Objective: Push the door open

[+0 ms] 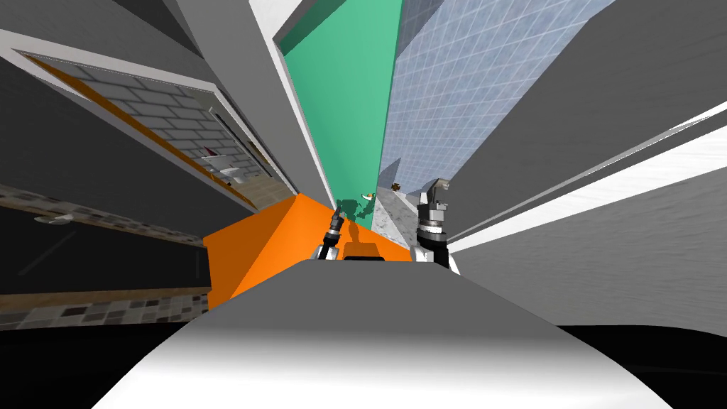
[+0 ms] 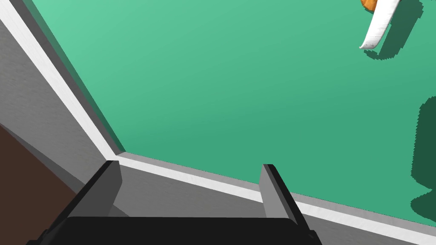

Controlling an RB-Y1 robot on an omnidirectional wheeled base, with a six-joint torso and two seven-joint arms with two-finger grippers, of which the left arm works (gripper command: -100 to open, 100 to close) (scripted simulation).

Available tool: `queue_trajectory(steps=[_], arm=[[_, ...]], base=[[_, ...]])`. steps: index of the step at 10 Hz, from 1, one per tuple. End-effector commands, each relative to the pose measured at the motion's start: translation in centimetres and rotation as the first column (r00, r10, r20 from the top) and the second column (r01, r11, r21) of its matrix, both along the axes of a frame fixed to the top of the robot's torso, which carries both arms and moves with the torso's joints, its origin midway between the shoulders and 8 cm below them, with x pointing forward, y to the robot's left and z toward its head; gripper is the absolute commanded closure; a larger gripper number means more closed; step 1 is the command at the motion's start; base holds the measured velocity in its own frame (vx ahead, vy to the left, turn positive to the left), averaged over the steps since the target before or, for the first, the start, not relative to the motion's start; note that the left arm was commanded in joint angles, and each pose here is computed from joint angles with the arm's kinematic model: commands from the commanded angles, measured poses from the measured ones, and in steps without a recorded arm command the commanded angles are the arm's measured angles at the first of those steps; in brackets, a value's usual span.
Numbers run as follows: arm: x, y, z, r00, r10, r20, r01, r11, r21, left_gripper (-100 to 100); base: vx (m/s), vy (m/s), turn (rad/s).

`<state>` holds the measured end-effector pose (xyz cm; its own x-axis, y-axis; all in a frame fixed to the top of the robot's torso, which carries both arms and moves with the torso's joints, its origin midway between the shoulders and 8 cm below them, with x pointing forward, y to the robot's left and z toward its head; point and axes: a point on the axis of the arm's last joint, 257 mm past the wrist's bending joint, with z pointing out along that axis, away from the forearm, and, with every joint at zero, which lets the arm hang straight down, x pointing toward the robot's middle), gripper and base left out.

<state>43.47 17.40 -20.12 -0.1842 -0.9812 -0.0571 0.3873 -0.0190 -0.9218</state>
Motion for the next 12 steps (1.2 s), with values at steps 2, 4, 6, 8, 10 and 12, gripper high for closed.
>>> queue_trajectory(steps=[2, 4, 6, 8, 10, 12], arm=[[0.4, -0.9, -2.2, 0.9988, -0.023, -0.043, 0.024, 0.9997, 0.006, -100], [0.5, -1.6, -3.9, 0.9961, -0.041, -0.078, 0.042, 0.9991, 0.009, -100], [0.6, -2.4, -5.6, 0.992, -0.059, -0.112, 0.06, 0.9981, 0.013, -100], [0.6, -2.8, -6.5, 0.9894, -0.067, -0.129, 0.069, 0.9975, 0.014, -100], [0.5, -3.5, -8.1, 0.9834, -0.083, -0.161, 0.087, 0.9961, 0.017, -100], [0.4, -4.2, -9.6, 0.9764, -0.098, -0.192, 0.104, 0.9944, 0.019, -100]], base=[[0.089, 0.002, -0.044], [0.09, 0.002, -0.044], [0.106, 0.011, -0.044], [0.086, 0.008, -0.026], [0.068, -0.001, -0.034], [0.089, 0.011, -0.038]])
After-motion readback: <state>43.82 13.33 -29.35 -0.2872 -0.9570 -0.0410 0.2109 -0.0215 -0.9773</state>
